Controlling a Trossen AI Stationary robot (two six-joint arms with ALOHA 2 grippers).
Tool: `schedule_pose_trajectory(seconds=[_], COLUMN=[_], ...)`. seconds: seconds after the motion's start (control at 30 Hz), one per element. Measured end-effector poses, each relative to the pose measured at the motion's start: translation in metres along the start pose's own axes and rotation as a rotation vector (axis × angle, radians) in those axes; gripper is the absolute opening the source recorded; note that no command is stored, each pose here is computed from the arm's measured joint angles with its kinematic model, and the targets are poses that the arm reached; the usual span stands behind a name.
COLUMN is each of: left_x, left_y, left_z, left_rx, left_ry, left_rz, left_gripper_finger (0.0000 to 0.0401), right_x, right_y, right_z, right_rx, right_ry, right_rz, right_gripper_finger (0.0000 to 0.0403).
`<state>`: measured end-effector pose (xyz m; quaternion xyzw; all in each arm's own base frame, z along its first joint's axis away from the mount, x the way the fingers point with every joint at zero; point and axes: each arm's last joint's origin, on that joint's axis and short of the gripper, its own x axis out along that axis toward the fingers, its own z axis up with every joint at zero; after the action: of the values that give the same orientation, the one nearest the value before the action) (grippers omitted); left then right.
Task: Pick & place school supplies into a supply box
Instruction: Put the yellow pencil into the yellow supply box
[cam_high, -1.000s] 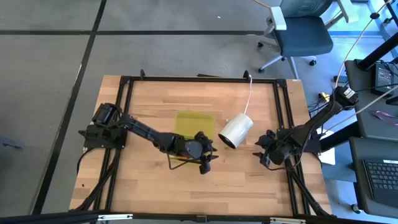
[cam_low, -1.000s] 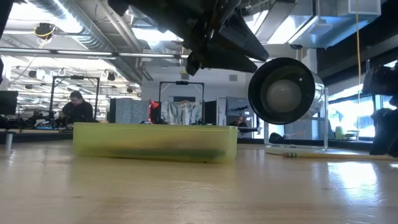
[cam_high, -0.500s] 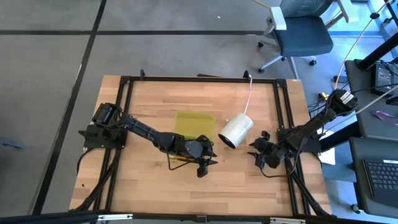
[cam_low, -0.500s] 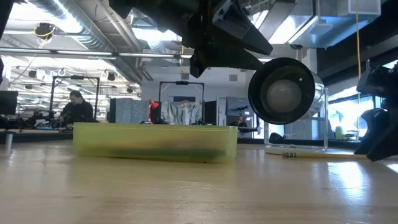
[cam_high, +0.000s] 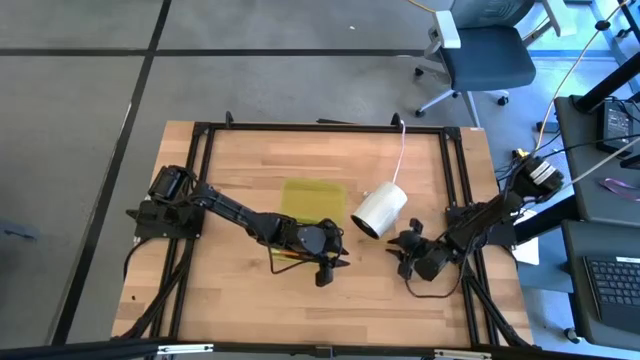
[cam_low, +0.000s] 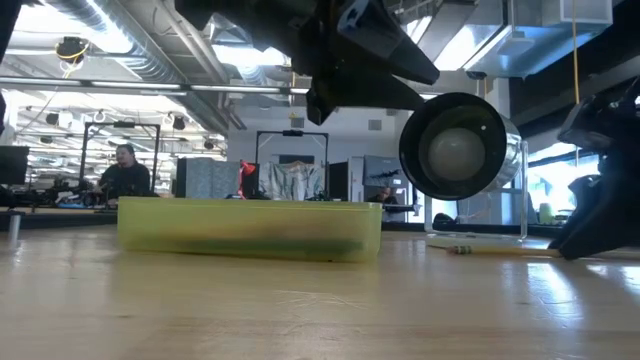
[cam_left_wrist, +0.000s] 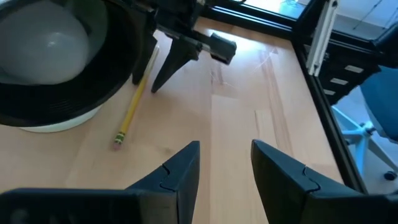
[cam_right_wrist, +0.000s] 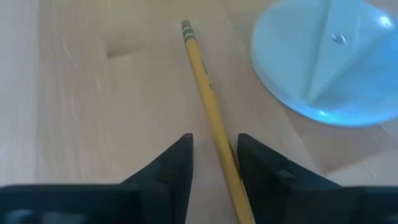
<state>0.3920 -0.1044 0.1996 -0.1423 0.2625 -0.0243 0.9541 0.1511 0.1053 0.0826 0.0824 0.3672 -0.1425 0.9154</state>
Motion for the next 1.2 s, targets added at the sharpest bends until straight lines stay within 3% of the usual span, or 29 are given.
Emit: schedule_pose_trajectory(seconds=[0.33, 0.8, 1.2], left_x=[-0.001, -0.003, -0.005], left_y=[-0.006, -0.023, -0.031], left_z=[-0.003, -0.010, -0.017], left_rx=[0.007, 0.058, 0.098], left_ry=[0.027, 0.040, 0.079], left_rz=[-0.065, -0.105, -0.122], left_gripper_finger=[0.0137, 0.0137, 0.0137], right_x=[0.020, 0.040, 0.054], right_y=[0.031, 0.079, 0.135], right_z=[0.009, 0.027, 0.028], right_rx=[-0.028, -0.024, -0.040], right_ry=[-0.026, -0.047, -0.076], right_rz=[-0.046, -0.004, 0.058], right_gripper_finger=[0.0114, 0.0079, 0.0077])
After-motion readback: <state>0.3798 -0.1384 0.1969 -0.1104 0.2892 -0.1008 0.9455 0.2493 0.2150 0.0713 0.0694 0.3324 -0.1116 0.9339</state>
